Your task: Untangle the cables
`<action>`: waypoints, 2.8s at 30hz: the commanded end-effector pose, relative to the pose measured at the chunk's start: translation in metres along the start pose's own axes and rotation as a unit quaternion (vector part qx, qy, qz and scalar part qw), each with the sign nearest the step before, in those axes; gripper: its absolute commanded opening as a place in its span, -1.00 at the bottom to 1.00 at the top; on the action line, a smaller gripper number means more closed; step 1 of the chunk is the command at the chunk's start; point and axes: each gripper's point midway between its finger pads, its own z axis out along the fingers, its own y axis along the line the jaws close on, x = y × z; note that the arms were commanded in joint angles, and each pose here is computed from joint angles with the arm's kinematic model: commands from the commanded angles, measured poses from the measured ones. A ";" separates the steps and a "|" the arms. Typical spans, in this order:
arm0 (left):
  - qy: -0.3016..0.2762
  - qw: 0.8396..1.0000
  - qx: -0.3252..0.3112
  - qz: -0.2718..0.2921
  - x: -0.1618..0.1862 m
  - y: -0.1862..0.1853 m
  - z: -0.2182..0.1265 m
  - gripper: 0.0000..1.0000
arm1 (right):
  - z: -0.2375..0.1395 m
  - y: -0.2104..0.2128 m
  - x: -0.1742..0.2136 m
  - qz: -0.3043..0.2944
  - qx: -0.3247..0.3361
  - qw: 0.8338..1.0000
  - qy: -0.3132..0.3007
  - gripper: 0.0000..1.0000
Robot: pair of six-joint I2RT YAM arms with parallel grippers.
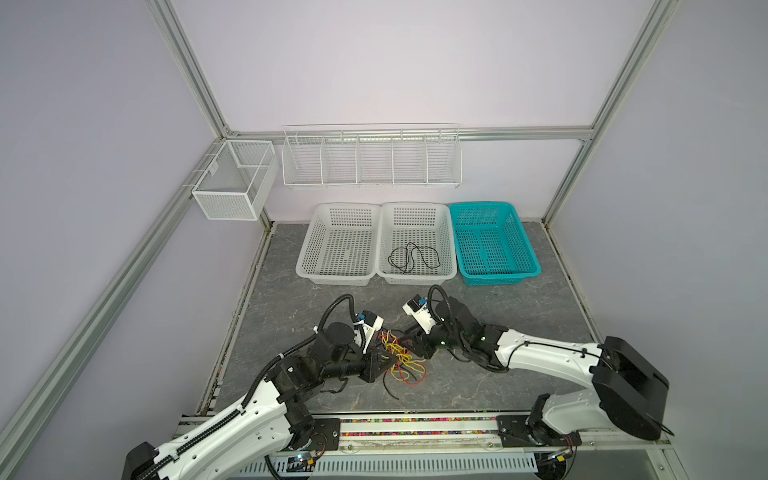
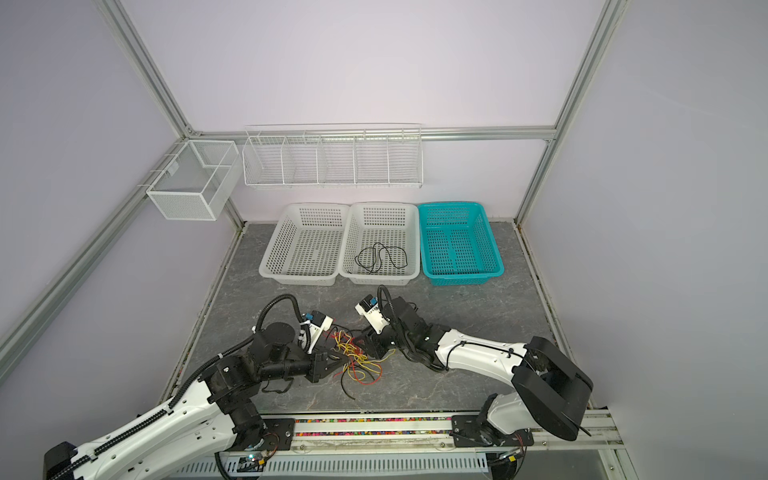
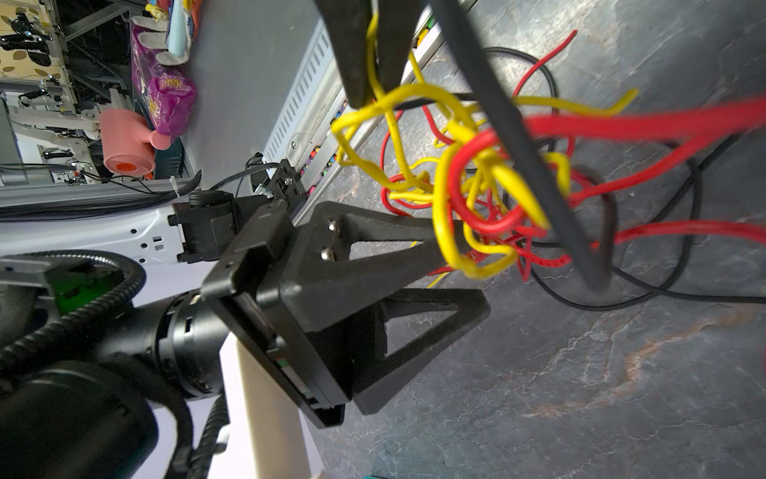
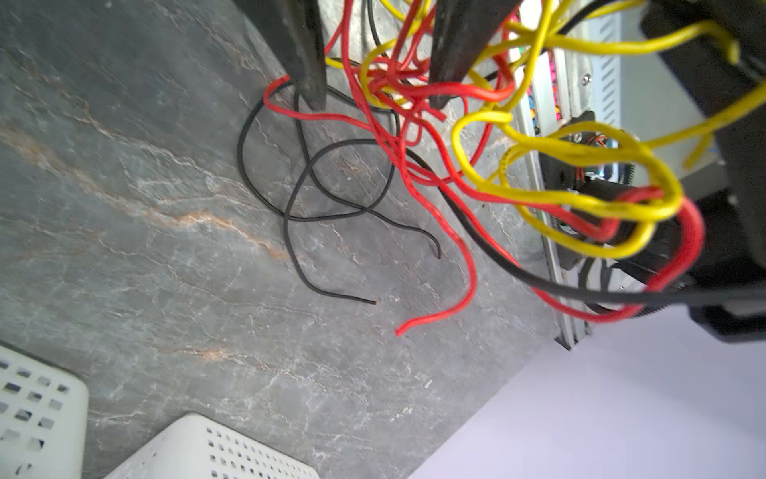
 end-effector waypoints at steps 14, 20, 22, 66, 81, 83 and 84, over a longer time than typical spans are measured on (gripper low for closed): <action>-0.032 0.999 0.020 0.021 -0.014 -0.015 -0.008 -1.00 | -0.036 -0.017 -0.008 -0.025 0.082 0.995 -0.056 -0.87; -0.020 0.997 -0.072 -0.014 -0.007 0.025 0.002 -1.00 | -0.101 -0.074 -0.007 -0.007 0.272 0.961 -0.057 -0.87; -0.006 0.995 -0.094 -0.025 -0.003 0.037 0.009 -1.00 | -0.122 -0.083 -0.006 0.006 0.297 0.953 -0.060 -0.87; -0.079 0.937 -0.257 -0.224 -0.003 0.165 -0.020 -1.00 | -0.389 -0.073 -0.008 0.171 0.523 0.803 -0.229 -0.88; -0.097 0.955 -0.192 -0.205 -0.029 0.136 -0.016 -1.00 | -0.277 -0.056 -0.016 0.147 0.327 0.925 -0.126 -0.85; -0.103 0.957 -0.182 -0.199 -0.036 0.128 -0.019 -1.00 | -0.260 -0.061 -0.011 0.151 0.316 0.932 -0.099 -0.81; -0.106 0.958 -0.179 -0.196 -0.039 0.124 -0.021 -1.00 | -0.254 -0.064 -0.008 0.153 0.316 0.932 -0.092 -0.79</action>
